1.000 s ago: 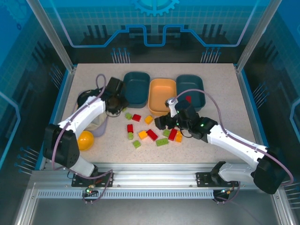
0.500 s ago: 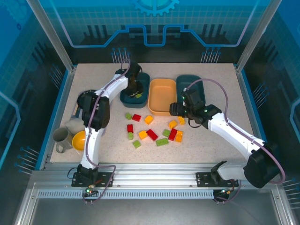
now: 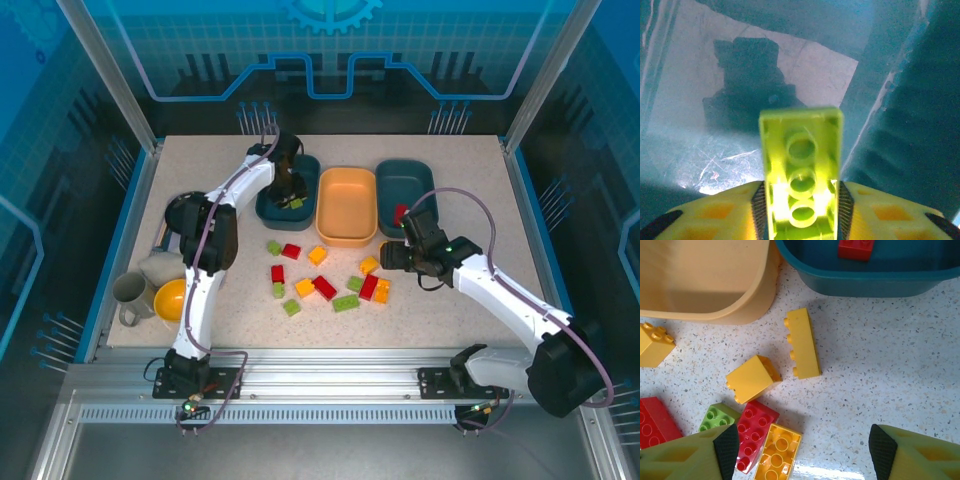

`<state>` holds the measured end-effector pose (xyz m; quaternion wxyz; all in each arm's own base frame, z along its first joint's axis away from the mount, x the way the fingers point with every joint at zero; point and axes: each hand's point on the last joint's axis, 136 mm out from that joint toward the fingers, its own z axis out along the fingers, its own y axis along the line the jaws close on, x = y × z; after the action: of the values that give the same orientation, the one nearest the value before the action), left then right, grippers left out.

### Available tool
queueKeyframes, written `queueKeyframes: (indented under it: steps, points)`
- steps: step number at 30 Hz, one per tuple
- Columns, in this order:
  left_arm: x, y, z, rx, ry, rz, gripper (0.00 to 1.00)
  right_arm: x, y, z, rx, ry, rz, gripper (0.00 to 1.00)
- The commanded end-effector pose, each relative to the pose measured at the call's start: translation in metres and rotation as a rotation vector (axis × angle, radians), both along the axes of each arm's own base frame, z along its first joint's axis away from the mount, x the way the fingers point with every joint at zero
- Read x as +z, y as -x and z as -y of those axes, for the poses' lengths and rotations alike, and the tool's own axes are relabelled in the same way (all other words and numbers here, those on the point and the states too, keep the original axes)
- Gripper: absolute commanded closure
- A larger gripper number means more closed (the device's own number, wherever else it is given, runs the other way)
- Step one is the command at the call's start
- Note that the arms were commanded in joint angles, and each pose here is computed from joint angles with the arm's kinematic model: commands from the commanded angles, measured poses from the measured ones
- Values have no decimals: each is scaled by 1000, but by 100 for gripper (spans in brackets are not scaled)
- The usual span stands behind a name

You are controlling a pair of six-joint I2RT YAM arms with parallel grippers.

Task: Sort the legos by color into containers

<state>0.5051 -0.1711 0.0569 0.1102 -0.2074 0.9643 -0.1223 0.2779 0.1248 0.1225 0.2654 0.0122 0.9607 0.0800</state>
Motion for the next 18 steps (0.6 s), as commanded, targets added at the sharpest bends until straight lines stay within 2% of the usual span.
queueKeyframes:
  steps: [1, 5, 10, 14, 18]
  points:
    - [9, 2, 2, -20, 18, -1, 50, 5, 2, 9, -19, 15, 10, 28]
    - [36, -1, 1, -5, 23, 54, 39, 11, 1, 9, -11, 18, 18, 29]
    - [98, 6, 7, 9, 69, 172, 34, 22, 7, 10, 1, 28, 10, 33]
    - [143, 44, 27, -37, 165, 271, 30, 15, 24, 8, -15, 33, -56, 37]
    - [163, 112, 51, -143, 243, 328, 28, 0, 34, 0, -24, 27, -106, 37]
